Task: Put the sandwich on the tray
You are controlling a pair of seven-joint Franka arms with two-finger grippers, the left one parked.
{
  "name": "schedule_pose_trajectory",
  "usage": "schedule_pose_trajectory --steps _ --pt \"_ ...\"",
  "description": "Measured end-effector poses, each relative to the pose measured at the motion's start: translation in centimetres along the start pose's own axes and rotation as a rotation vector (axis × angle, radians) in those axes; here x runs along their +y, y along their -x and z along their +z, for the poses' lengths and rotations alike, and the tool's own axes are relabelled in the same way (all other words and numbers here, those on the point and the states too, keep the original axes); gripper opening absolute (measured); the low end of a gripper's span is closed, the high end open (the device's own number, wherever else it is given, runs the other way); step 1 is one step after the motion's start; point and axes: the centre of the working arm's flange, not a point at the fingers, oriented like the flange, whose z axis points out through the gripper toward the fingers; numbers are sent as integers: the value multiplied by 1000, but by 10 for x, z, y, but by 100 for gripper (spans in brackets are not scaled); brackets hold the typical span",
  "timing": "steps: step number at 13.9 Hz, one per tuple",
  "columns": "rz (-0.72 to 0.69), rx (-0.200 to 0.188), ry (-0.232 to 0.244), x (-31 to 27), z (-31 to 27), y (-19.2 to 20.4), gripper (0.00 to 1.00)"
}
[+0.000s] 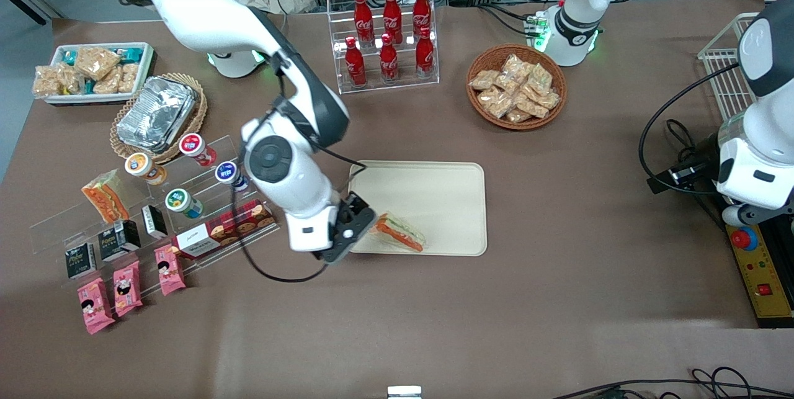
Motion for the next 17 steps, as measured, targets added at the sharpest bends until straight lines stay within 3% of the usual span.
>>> schedule_pose_trajectory --steps 9,13,17 --pt "283 -48 7 165 -139 99 100" --pt "379 -87 -11 199 -197 152 100" --pt "578 -106 -14 207 -242 188 100"
